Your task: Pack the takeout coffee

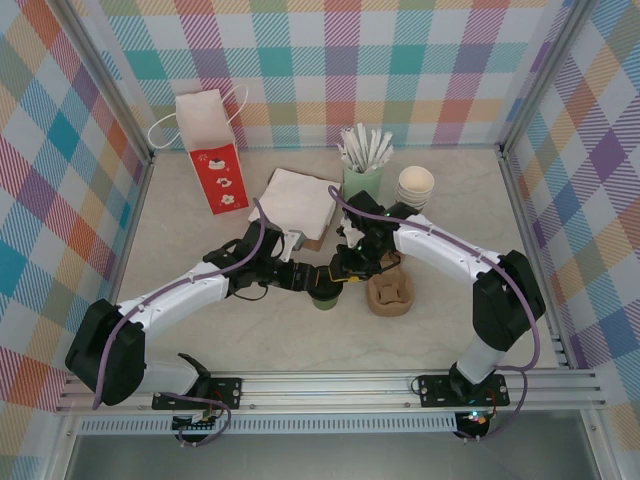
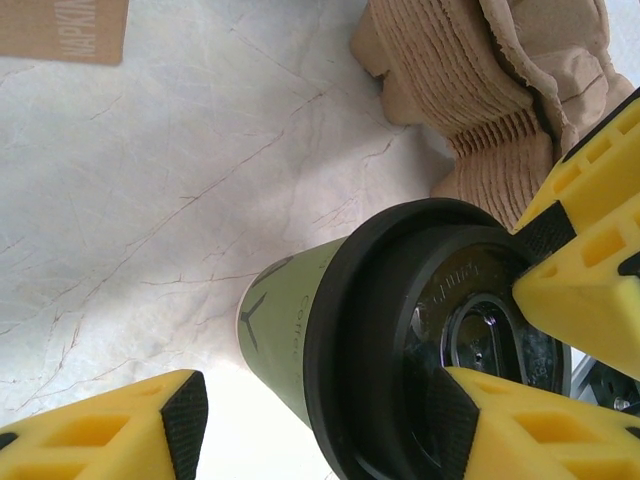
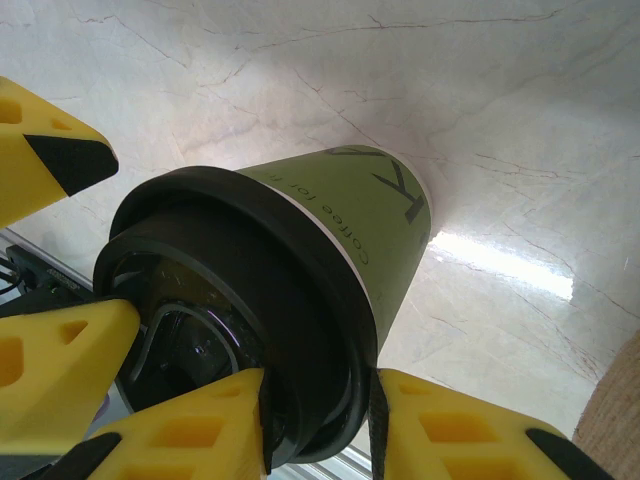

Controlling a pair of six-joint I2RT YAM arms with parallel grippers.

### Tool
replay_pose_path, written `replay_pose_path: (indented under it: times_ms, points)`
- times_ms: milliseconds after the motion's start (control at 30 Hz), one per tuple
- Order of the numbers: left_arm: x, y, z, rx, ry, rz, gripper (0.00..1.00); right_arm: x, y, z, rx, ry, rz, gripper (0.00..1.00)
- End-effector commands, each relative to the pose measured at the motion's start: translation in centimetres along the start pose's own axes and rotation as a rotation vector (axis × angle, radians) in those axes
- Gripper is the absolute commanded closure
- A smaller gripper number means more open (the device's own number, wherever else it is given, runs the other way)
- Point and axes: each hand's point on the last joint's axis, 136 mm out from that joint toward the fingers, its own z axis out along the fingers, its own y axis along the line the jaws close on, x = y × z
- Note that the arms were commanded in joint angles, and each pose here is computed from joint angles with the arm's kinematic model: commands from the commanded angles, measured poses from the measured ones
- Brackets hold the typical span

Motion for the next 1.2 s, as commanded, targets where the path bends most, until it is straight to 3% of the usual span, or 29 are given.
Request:
replay_pose_path:
  times_ms: [0,300,600,900,1167]
  points:
    - [4.7,2.4,0.6,-0.092,0.184,-0.068,0.38,5.7,-6.6,3.3,0.267,0.242,0.093,0.69]
    - [0.9,0.3,-0.3,-0.039,0.099,-0.061,0.28,0.3,-0.9,-0.4,0.109,0.013,-0.019,0.65]
    - [-2.9,-0.9,-1.7,-0.028,0.026,-0.051,0.18,-1.4,1.3,-3.6,0.033,-0.131,-0.062,0.49]
    - [-5.5,0.4,-5.0,-0.046,-0.111,-0.101,0.14,1.2,1.9,-2.3,-0.11,-0.068,-0.025,0.13]
    - [-6.1,2.2,-7.0,-0.062,-0.176,-0.185,0.14,1.1,3.1,0.3,-0.201,0.004,0.0,0.05]
